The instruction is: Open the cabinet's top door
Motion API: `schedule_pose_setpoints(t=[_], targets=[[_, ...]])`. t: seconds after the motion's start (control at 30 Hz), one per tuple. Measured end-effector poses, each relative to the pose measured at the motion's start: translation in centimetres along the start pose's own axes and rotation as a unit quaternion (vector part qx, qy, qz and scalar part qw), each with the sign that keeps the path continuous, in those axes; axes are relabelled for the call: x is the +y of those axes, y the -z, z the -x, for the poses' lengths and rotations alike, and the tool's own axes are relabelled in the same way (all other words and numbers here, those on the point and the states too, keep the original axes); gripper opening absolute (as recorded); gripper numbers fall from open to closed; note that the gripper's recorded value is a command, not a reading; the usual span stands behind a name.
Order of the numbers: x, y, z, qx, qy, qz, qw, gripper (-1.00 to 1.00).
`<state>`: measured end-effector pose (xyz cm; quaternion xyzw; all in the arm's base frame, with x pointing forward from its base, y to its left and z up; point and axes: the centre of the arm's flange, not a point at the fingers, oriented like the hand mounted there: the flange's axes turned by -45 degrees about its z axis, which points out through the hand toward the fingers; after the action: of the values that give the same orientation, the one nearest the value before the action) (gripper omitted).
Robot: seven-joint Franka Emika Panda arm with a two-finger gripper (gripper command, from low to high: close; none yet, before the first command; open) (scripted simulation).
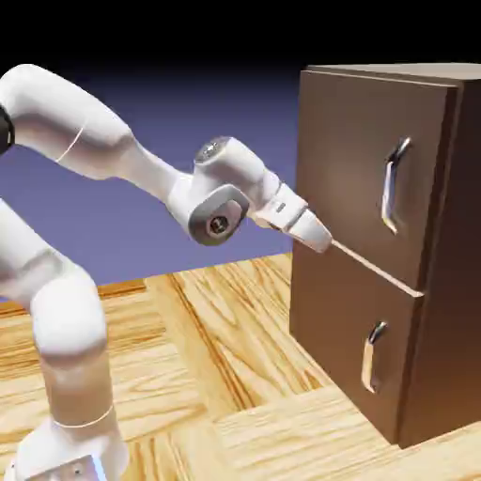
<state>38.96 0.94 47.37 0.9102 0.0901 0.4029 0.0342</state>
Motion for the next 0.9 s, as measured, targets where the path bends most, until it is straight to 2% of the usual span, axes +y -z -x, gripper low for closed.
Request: schedule_pose_setpoints(t=[0.2, 0.43, 0.67, 0.9], targets=[[-0.4, 2.3, -2.3, 0.038, 0.153, 0.012, 0.987, 0.00], [-0.4, 4.9, -4.1, 0.078, 0.321, 0.040, 0.943, 0.00], [0.2, 7.2, -5.1, 0.108, 0.474, 0.082, 0.870, 0.00], [1.3, 8.9, -5.4, 0.125, 0.606, 0.132, 0.774, 0.00]])
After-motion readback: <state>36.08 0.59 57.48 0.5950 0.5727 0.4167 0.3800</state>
